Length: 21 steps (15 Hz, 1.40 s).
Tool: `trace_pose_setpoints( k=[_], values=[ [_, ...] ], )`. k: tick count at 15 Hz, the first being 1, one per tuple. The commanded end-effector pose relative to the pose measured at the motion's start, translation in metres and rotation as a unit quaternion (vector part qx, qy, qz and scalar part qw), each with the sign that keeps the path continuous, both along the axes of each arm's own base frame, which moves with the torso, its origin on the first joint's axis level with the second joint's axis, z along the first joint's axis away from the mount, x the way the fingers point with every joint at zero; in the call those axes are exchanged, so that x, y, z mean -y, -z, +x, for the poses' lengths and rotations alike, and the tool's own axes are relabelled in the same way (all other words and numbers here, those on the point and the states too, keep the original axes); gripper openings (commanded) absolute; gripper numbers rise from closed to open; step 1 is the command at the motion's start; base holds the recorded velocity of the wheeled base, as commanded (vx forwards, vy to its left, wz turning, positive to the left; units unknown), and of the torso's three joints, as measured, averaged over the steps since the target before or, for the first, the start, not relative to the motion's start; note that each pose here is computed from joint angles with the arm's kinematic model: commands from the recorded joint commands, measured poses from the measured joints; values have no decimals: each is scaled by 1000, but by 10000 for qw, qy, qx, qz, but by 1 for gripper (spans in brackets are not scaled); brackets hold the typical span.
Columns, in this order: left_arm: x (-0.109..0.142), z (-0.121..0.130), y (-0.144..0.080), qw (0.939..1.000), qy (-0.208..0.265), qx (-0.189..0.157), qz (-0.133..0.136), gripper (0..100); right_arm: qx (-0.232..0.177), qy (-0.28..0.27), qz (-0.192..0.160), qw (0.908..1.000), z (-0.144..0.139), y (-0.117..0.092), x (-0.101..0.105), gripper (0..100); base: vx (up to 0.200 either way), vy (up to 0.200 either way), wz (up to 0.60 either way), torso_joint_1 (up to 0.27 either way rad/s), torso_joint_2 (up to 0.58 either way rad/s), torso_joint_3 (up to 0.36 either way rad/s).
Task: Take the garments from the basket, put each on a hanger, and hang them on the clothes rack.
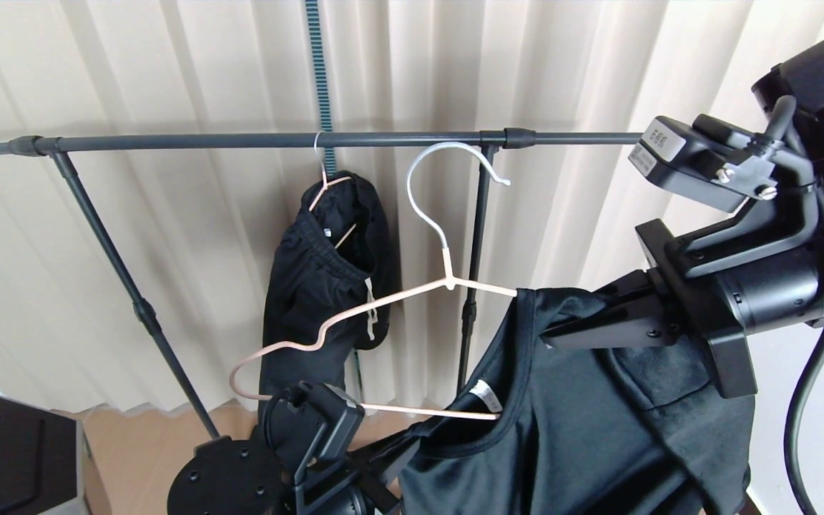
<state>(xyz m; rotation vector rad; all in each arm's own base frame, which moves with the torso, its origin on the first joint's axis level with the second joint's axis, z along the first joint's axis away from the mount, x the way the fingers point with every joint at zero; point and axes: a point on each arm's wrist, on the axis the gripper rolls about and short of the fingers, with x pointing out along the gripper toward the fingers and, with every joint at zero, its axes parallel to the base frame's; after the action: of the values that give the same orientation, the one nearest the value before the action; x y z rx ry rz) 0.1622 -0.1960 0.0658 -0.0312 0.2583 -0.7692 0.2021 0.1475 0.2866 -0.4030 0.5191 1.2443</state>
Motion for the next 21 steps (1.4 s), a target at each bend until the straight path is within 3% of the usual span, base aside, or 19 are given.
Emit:
trace_pose_setpoints(
  k=[1, 11, 17, 21],
  values=[
    [-2, -2, -4, 10000, 21, 48, -27, 0, -122, 121, 9, 9999, 4, 2, 1, 0, 0, 0, 0, 0, 0, 0],
    [-7, -3, -12, 9998, -16, 160, -152, 0, -171, 584, 14, 9981, -7, 6, 32, 0, 0, 0, 0, 0, 0, 0],
    [-13, 7, -14, 9993, -246, 199, -189, 0, -105, 886, 109, 9959, -34, 12, 62, 0, 0, 0, 0, 0, 0, 0],
    [-16, 13, -16, 9988, -371, 278, -171, 0, -98, 924, 113, 9956, -53, 19, 72, 0, 0, 0, 0, 0, 0, 0]
  ],
)
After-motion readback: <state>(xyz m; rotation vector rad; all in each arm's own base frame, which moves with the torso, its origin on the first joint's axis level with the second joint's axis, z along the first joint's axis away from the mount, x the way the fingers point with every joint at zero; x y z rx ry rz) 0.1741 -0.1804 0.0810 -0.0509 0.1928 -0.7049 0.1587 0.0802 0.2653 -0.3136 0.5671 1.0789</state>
